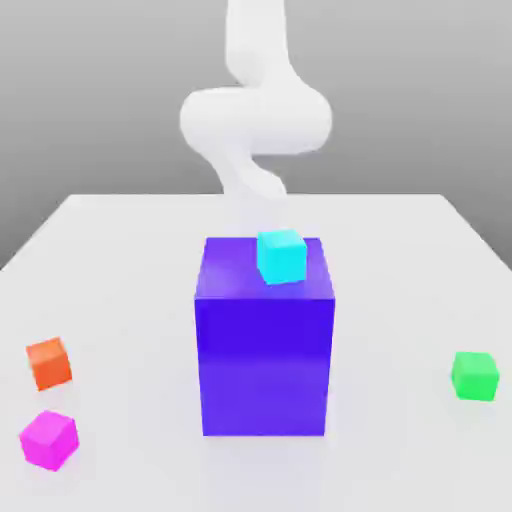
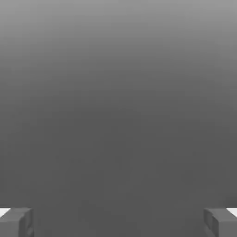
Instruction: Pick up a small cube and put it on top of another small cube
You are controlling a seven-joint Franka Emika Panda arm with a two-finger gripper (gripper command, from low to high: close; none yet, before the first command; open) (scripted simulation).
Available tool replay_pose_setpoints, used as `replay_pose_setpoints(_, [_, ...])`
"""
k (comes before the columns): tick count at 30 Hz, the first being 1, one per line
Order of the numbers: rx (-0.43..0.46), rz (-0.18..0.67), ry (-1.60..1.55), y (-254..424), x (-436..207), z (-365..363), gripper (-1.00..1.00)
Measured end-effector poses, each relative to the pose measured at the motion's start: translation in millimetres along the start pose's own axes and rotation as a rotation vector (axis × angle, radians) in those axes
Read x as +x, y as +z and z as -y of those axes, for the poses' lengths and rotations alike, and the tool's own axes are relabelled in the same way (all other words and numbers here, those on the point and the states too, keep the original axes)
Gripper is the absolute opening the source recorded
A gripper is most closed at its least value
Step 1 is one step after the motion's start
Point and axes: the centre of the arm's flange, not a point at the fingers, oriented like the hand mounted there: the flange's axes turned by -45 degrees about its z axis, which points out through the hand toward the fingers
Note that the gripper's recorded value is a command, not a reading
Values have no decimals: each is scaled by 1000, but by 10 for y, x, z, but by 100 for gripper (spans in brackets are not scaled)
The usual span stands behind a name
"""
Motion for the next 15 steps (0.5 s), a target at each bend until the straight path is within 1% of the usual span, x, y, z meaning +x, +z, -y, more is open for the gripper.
replay_pose_setpoints(7, [14, 190, 80, 1331, -223, -660, 0])
replay_pose_setpoints(15, [-14, 392, 178, 2597, -962, -1425, 0])
